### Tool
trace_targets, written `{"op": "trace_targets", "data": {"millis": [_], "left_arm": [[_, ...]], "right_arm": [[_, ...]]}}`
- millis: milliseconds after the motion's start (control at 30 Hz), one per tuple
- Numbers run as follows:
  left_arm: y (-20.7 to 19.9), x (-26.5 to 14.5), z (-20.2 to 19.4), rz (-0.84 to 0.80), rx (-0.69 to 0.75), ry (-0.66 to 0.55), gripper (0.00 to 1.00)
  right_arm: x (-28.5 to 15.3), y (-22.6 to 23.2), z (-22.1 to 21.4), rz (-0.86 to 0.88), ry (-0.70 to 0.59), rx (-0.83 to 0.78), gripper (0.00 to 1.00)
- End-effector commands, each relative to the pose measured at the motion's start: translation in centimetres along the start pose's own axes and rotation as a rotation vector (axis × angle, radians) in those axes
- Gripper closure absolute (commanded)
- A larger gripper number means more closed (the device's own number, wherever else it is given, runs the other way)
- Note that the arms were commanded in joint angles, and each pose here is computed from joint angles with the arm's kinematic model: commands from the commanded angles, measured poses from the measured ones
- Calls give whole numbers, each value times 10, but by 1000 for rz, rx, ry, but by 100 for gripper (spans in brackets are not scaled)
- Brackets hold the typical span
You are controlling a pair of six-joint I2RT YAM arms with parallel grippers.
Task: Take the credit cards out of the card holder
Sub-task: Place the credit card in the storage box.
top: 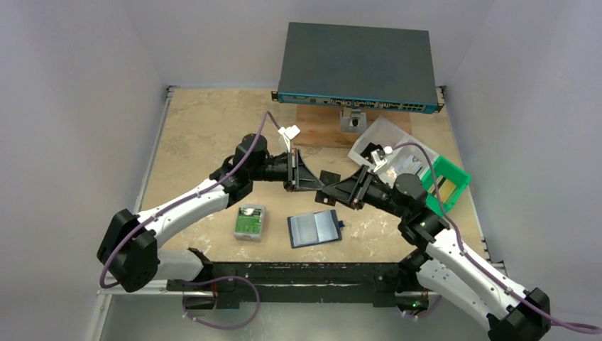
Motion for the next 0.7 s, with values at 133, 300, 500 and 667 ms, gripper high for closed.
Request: {"op": "trace_targets", "data": {"millis": [133,300,500,667], "left_arm": [[-18,2,6,-107,-11,-17,100],[-2,0,2,2,0,-9,74],[19,-20,1,260,61,-12,31],[27,-38,-3,381,101,-16,18]], "right_arm": [[-5,14,-1,87,-12,-2,100],[-9,13,4,65,-54,-16,100],[-6,3,16,-2,-129,-26,100],[1,-21,43,-99,-264,-54,100]]}}
Point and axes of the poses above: each gripper's point midway between its finger pads, its own x axis out along the fingers, its own y axis along the line the jaws close on, z = x × y, the point moved 2 cm from there along -x, back along the fingers, and after that the axes turned 9 degrees about x, right-handed, at the moved point
